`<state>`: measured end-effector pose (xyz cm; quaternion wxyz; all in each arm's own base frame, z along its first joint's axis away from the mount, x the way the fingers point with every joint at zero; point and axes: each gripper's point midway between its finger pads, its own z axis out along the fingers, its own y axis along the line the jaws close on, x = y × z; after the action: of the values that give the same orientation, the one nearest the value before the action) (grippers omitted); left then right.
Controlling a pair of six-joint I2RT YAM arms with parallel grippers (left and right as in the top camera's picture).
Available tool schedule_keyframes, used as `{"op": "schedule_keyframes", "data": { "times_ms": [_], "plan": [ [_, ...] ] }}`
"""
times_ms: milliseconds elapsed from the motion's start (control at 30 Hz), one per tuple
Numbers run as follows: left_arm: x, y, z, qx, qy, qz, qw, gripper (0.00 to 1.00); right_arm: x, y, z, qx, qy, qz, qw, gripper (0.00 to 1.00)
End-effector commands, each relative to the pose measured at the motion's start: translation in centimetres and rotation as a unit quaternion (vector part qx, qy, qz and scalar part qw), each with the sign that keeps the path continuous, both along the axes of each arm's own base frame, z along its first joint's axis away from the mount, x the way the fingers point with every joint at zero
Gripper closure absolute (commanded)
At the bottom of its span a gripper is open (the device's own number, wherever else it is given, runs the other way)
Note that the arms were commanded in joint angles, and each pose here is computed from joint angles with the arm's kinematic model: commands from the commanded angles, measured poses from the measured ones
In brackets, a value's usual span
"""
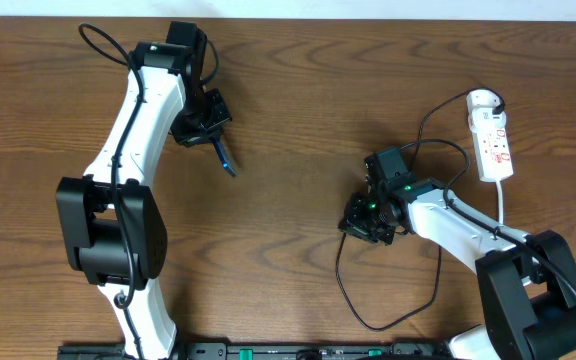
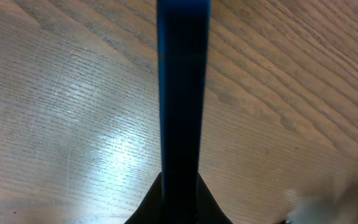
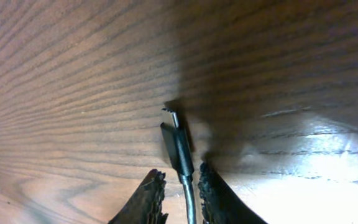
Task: Plug charger to phone and switch on socket
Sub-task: 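Close the right gripper on the USB-C plug, then raise the phone upright with the left gripper and lift the plug with the right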
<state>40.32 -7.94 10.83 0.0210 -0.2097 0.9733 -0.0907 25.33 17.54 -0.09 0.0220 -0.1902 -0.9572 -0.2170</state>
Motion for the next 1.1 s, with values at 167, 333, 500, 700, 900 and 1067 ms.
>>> {"op": "schedule_keyframes", "data": {
  "times_ms": [167, 333, 500, 700, 900, 1067],
  "plan": [
    [0.0, -0.3, 1.4, -0.009, -0.017, -0.001, 1.0, 0.93, -0.8, -2.2, -2.3, -0.057, 0.013, -0.007, 0.998, 0.85],
    [0.0, -0.3, 1.4, -0.009, -0.017, -0.001, 1.0, 0.92, -0.8, -2.1, -2.3, -0.057, 0.012, -0.004, 0.998, 0.89],
    [0.0, -0.3, 1.4, -0.01, -0.017, -0.001, 1.0, 0.93, -0.9, -2.0, -2.3, -0.053, 0.013, -0.003, 0.998, 0.91],
    [0.0, -0.3, 1.4, -0.01, -0.017, -0.001, 1.0, 0.92, -0.9, -1.9, -2.2, -0.05, 0.013, 0.001, 0.999, 0.88],
    [0.0, -0.4, 1.4, -0.013, -0.017, -0.001, 1.0, 0.93, -1.0, -1.6, -2.1, -0.042, 0.012, 0.011, 0.999, 0.97],
    [0.8, -3.2, 2.3, -0.093, -0.039, -0.039, 0.994, 0.93, -0.6, -1.2, -1.6, -0.018, 0.004, 0.033, 0.999, 0.99]
  ]
}}
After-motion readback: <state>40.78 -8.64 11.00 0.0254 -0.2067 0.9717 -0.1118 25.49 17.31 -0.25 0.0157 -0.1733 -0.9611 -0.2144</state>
